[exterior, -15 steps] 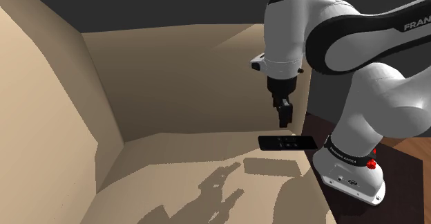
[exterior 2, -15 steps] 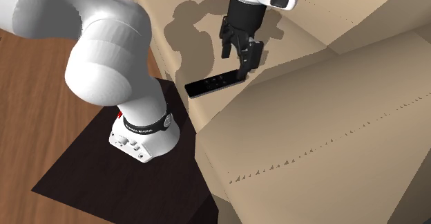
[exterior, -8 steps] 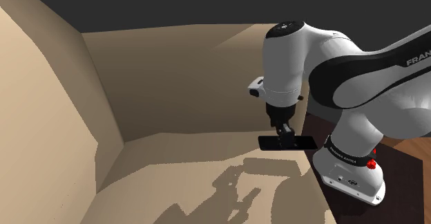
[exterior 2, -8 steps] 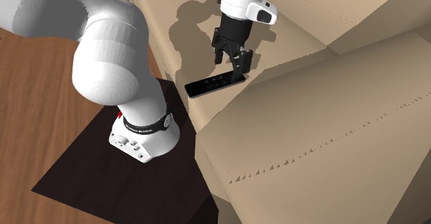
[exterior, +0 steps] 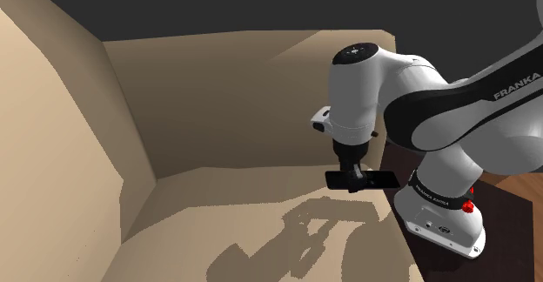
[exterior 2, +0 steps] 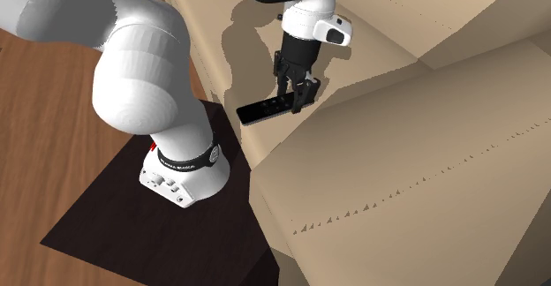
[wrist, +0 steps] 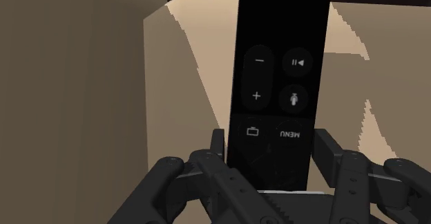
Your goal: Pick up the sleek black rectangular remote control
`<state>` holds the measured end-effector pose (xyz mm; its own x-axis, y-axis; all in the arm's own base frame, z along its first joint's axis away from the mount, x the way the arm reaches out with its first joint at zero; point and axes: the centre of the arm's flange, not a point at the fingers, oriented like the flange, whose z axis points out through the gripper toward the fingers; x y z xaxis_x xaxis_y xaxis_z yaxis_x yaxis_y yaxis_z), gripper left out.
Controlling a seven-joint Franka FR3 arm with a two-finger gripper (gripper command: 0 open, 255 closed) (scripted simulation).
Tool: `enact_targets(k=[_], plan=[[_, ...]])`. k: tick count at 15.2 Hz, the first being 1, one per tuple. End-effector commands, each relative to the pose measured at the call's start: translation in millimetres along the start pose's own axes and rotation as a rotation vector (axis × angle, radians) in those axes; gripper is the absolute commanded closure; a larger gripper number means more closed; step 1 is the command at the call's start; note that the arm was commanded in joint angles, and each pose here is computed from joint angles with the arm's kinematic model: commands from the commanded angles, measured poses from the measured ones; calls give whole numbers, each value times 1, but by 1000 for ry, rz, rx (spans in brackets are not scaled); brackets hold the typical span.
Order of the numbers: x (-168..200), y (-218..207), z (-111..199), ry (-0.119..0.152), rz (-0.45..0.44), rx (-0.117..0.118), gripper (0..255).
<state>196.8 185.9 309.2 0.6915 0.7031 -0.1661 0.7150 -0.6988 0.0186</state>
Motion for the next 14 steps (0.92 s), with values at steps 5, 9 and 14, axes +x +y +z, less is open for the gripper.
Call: enact_targets(k=[5, 9, 14], plan=[[-1, 0, 3, -4, 0, 1, 255], [-1, 0, -3, -4, 0, 1, 255], [-6, 1, -29, -4, 0, 1, 255]])
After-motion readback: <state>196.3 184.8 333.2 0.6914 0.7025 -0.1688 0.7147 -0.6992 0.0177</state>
